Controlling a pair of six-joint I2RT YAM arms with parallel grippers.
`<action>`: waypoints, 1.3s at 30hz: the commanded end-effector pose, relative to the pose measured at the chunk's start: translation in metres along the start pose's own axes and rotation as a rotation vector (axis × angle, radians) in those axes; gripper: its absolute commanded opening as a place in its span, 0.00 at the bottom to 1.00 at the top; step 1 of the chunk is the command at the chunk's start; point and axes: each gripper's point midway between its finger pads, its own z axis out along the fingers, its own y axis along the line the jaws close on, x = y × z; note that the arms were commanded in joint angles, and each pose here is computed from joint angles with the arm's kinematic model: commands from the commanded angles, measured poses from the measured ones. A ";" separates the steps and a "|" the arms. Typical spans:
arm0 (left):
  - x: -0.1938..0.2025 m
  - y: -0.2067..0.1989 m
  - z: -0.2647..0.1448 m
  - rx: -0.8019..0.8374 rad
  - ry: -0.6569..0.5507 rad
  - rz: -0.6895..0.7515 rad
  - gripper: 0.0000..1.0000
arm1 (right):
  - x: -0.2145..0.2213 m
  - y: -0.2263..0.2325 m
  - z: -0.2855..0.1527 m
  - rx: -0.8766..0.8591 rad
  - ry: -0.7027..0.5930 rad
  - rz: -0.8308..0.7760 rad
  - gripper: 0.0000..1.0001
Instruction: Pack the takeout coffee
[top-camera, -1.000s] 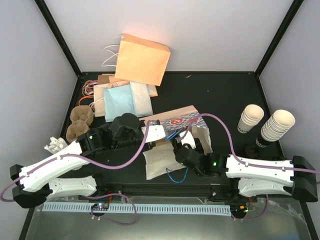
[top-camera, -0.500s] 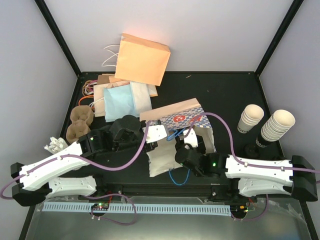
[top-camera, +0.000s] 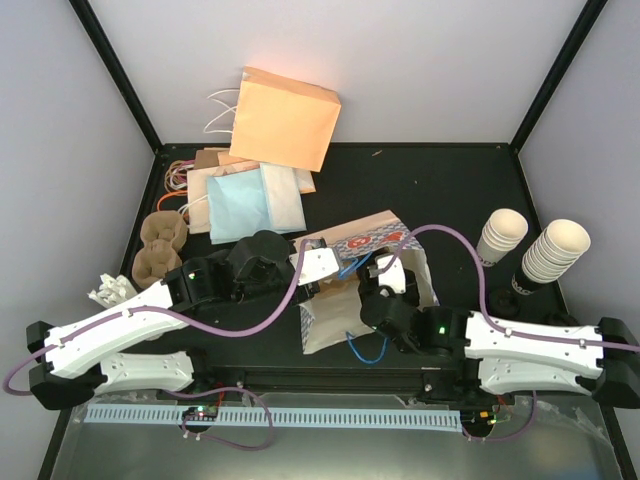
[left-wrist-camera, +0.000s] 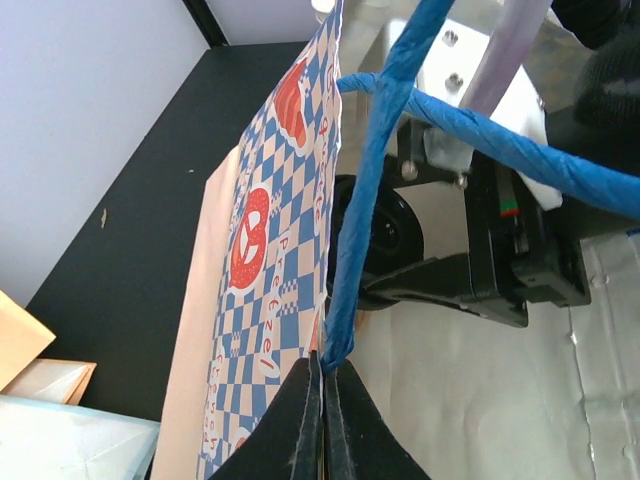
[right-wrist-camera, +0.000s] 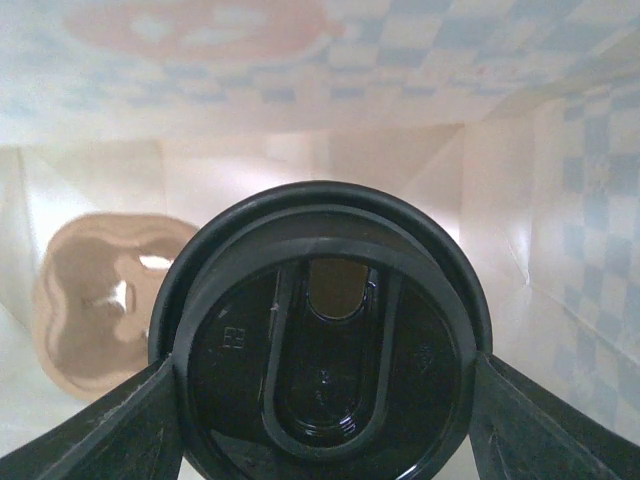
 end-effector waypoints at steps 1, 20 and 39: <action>-0.025 0.000 -0.012 0.010 -0.089 -0.033 0.02 | 0.005 -0.007 0.004 0.074 0.028 -0.025 0.53; -0.042 -0.026 -0.019 0.153 -0.173 -0.100 0.02 | 0.007 -0.014 0.020 0.105 -0.039 0.029 0.50; -0.021 -0.033 0.015 0.156 -0.040 -0.127 0.02 | -0.015 -0.017 0.023 0.063 0.059 0.142 0.48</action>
